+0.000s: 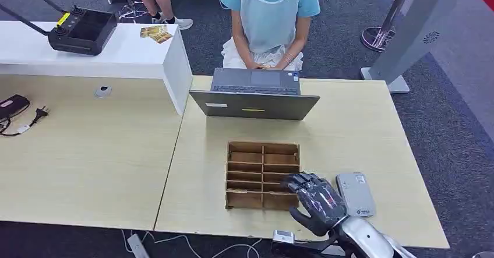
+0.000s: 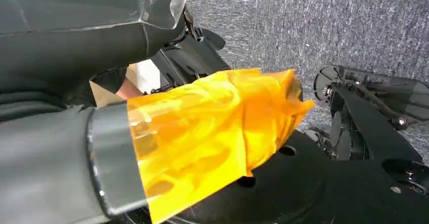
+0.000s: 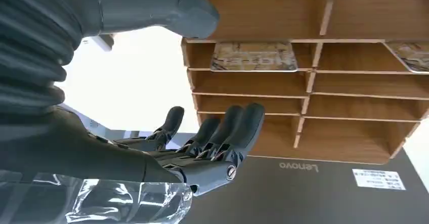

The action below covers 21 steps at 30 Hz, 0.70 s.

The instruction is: Pass the card to the sensor for recognition and then transmit it.

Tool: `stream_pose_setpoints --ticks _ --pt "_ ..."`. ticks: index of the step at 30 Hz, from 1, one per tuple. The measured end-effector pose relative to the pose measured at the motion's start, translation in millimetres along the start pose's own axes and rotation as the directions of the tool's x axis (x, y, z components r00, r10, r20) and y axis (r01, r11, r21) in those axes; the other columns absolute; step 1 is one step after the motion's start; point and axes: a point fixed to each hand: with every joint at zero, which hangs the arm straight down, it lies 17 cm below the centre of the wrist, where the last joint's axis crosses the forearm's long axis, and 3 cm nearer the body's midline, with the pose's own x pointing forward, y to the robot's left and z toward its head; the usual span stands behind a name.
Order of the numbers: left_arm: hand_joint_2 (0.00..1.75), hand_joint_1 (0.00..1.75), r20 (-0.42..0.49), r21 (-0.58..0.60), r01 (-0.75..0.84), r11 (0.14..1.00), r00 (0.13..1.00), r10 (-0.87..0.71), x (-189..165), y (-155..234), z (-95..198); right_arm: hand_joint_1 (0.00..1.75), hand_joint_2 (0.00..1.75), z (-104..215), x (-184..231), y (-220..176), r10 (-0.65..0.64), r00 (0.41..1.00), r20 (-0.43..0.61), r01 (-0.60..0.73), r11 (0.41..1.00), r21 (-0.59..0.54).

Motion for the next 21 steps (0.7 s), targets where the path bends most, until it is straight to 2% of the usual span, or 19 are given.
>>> stream_pose_setpoints --ticks 16,21 --pt "0.00 0.00 0.001 0.001 -0.009 1.000 1.000 0.009 -0.2 -0.3 0.1 0.80 1.75 -15.4 7.8 -1.4 0.010 1.000 0.018 -0.010 1.000 -0.004" --pt "0.00 0.00 0.006 0.001 -0.010 1.000 1.000 0.010 0.5 -0.3 0.1 0.77 1.75 -19.8 7.0 -1.5 0.018 1.000 0.015 -0.018 1.000 -0.004"
